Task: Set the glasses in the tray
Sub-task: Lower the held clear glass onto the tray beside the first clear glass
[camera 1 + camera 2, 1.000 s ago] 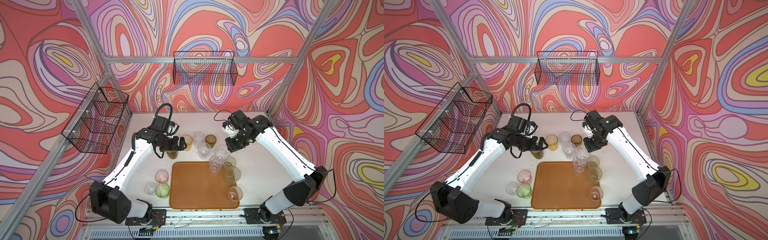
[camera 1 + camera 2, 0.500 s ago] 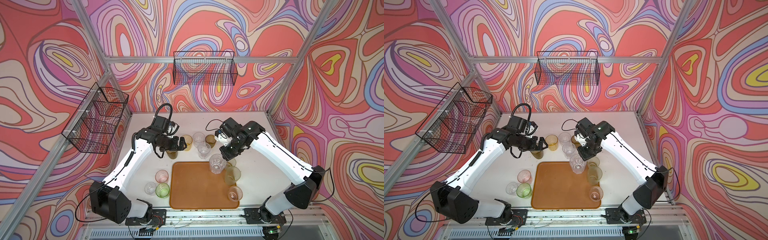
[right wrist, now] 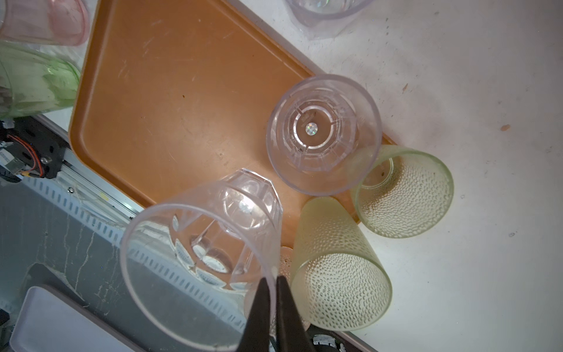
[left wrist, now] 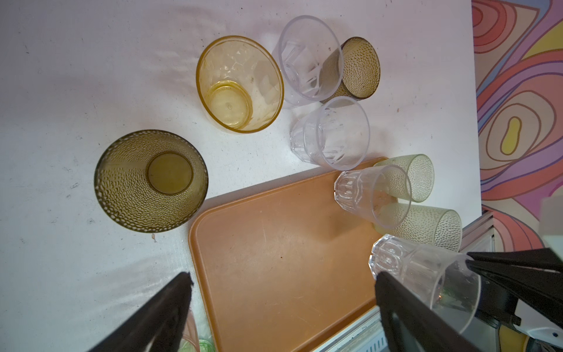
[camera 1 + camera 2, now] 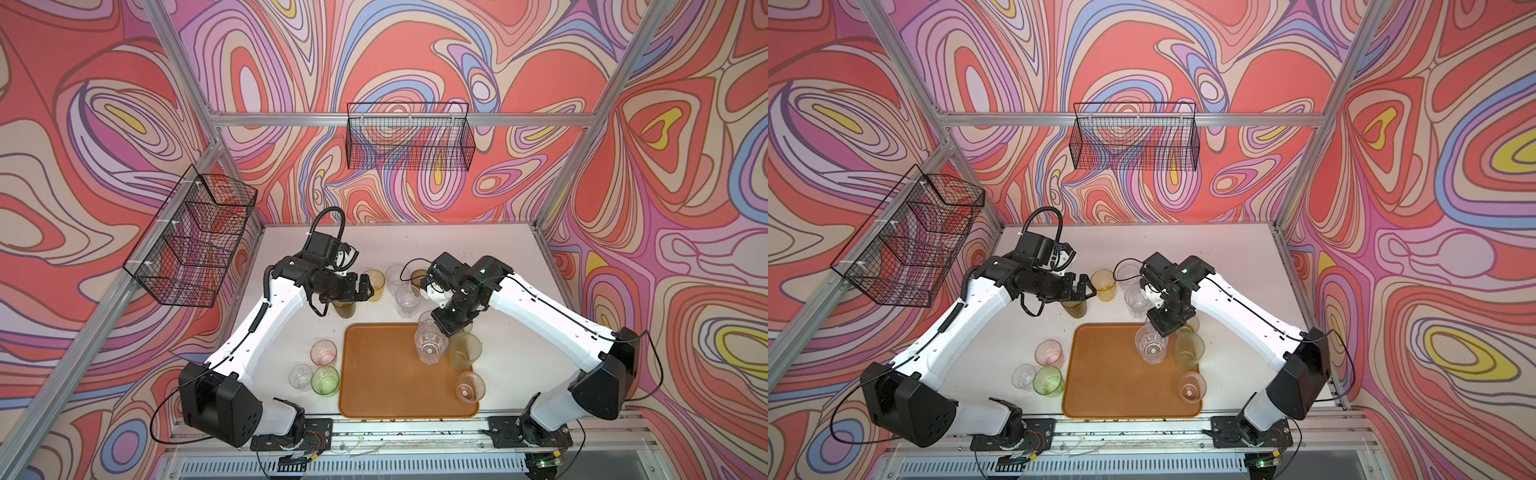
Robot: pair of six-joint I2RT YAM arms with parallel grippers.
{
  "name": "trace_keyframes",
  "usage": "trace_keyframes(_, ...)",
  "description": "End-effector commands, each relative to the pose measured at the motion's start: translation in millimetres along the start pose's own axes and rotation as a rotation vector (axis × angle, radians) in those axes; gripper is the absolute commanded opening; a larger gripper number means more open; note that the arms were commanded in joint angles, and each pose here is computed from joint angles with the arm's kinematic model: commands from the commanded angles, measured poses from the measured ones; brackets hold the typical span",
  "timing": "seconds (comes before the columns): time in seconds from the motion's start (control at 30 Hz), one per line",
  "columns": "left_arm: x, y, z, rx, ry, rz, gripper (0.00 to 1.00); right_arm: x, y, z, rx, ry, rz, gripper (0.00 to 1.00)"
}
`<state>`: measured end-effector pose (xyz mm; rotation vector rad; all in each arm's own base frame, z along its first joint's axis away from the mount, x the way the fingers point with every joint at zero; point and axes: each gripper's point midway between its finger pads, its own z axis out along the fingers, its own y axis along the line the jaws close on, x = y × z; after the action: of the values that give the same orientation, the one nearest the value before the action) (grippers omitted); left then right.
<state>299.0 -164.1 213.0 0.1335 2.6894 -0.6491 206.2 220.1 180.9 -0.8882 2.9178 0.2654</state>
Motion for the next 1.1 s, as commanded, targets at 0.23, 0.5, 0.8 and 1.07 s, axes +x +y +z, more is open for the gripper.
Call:
trace_keyframes(0.23, -2.9, -2.4, -1.2, 0.005, -0.011, 0.007, 0.97, -1.0, -5.6, 13.0, 0.030, -0.050, -0.046, 0.00)
trace_keyframes(0.5, -3.4, -2.8, -1.1, 0.005, -0.012, 0.009, 0.97, -0.5, -8.5, 25.6, 0.039, -0.043, -0.065, 0.00)
trace_keyframes(0.8, -4.3, -2.7, -0.1, 0.005, -0.007, 0.009, 0.97, 0.6, -14.3, 37.3, 0.067, -0.017, -0.065, 0.00)
trace_keyframes(1.07, -4.3, -1.9, -0.3, 0.000, -0.008, 0.009, 0.97, 2.6, -16.7, 44.9, 0.077, 0.010, -0.075, 0.00)
